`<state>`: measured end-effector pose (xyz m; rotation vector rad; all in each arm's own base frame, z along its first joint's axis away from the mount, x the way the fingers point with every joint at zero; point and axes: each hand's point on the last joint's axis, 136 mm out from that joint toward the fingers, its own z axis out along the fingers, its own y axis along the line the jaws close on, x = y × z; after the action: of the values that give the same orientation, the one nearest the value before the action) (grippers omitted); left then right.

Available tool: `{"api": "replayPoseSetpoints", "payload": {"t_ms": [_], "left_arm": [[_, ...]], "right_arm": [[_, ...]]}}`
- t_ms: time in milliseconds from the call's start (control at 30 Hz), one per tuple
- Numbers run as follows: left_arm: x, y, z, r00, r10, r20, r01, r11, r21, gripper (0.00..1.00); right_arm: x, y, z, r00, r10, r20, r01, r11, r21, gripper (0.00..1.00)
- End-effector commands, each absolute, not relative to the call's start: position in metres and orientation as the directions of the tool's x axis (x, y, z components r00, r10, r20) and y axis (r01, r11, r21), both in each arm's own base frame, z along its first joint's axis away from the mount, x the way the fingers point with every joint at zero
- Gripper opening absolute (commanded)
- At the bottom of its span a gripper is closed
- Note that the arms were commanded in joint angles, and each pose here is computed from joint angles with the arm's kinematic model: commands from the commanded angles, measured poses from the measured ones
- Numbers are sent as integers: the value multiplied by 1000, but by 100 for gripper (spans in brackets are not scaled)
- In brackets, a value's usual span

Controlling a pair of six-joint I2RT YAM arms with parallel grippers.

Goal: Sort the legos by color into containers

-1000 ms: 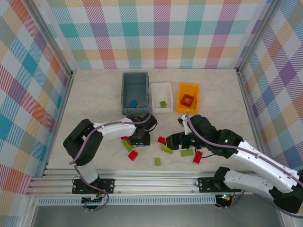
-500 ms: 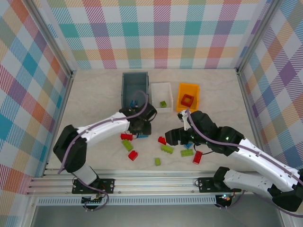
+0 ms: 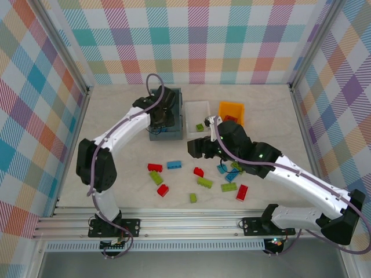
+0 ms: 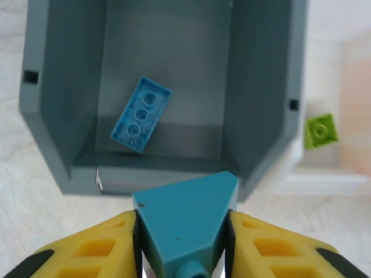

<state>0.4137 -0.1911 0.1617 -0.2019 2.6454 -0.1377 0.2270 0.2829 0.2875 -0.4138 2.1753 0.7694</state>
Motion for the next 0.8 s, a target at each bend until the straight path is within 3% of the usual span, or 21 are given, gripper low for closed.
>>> {"api": "replayPoseSetpoints", "payload": {"t_ms": [0, 433, 500, 600, 767], "left_arm": [[435, -180, 155, -868, -160, -470, -130, 987, -95, 37], [471, -189, 103, -900, -204, -385, -152, 975, -162, 40], [470, -190, 100, -904, -205, -376, -151, 974, -167, 44], [466, -188, 102, -904, -206, -375, -155, 974, -162, 58], [462, -185, 124, -890, -210, -404, -149, 973, -176, 64]], "right_arm": [[230, 285, 300, -617, -21, -786, -523, 758, 390, 79], [228, 285, 282, -652, -38, -757, -502, 770, 394, 79], [229, 286, 281, -655, -37, -755, -501, 769, 397, 79], [230, 286, 278, -661, -44, -749, -492, 779, 389, 80], [233, 270, 263, -685, -45, -727, -425, 836, 348, 80]]}}
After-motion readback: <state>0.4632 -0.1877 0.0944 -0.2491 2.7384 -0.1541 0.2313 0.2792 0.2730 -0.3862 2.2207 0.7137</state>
